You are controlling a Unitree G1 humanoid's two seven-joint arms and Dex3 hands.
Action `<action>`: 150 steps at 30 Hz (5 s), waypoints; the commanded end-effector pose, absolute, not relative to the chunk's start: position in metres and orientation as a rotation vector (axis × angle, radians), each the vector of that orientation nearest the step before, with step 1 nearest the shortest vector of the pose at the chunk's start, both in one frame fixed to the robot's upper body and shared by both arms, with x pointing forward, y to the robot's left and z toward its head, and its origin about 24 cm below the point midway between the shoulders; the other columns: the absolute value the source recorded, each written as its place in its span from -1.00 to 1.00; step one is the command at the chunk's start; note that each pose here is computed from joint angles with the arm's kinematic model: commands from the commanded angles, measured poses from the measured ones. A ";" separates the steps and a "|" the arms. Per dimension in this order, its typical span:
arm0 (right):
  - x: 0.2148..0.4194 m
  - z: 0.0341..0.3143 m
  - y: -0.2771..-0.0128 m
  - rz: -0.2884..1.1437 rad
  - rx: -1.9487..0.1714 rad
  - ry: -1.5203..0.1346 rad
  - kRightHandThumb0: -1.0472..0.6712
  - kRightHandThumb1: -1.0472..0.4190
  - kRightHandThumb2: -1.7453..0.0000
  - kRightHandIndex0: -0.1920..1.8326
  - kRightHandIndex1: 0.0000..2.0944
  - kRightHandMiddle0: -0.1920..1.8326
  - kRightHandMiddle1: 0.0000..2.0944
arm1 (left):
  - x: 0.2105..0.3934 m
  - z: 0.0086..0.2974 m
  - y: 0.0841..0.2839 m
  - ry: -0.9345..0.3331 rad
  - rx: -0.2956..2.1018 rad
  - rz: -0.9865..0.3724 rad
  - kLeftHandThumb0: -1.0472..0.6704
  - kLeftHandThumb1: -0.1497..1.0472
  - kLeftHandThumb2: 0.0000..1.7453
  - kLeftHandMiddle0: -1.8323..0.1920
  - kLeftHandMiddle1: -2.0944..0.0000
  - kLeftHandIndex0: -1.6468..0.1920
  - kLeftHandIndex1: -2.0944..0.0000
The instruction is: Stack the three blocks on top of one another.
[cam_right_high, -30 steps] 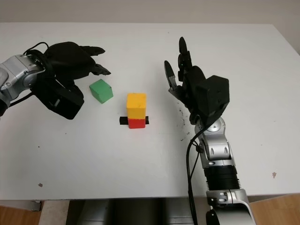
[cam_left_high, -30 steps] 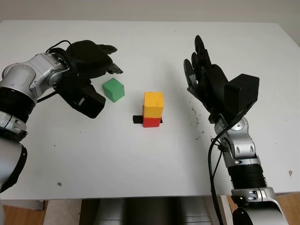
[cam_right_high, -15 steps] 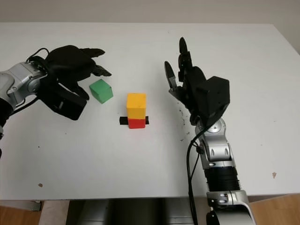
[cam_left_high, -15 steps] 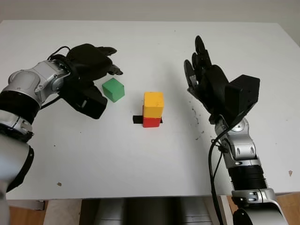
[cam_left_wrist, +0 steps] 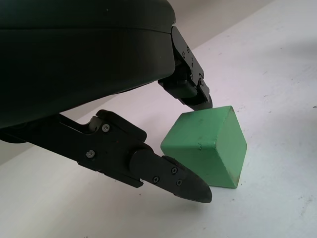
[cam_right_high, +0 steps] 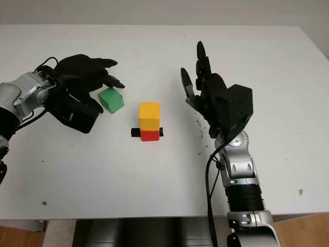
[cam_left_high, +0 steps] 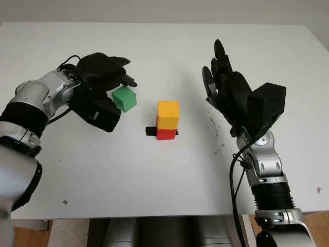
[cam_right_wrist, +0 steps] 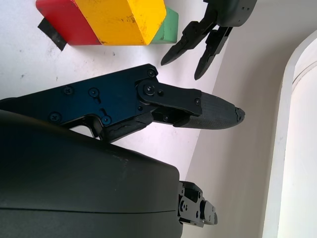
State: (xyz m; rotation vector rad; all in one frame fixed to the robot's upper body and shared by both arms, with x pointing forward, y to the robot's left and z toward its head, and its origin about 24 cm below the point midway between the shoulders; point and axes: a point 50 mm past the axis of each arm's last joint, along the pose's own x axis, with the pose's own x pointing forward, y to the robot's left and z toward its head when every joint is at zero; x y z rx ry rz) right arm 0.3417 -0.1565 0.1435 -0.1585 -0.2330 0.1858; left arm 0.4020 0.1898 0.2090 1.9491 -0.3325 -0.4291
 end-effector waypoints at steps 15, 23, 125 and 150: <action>0.340 0.147 -0.159 0.179 -0.174 -0.236 -0.54 -1.00 0.30 -1.00 -1.00 -1.00 -0.99 | 0.401 0.205 0.191 -0.346 1.934 -0.439 -0.35 0.91 -0.93 0.60 0.94 0.33 0.02; 0.339 0.147 -0.157 0.184 -0.158 -0.228 -0.54 -1.00 0.30 -1.00 -1.00 -1.00 -1.00 | 0.400 0.204 0.192 -0.357 1.914 -0.433 -0.27 0.91 -0.94 0.52 0.93 0.32 -0.13; 0.338 0.144 -0.152 0.193 -0.135 -0.203 -0.55 -1.00 0.33 -1.00 -1.00 -1.00 -1.00 | 0.318 0.130 0.137 -0.246 0.024 -0.296 -0.40 1.00 -0.90 0.70 0.94 0.50 -0.60; 0.338 0.144 -0.155 0.187 -0.147 -0.199 -0.56 -1.00 0.33 -1.00 -1.00 -1.00 -1.00 | 0.316 0.115 0.130 -0.166 0.017 -0.340 -0.43 1.00 -0.94 0.69 0.95 0.46 -0.58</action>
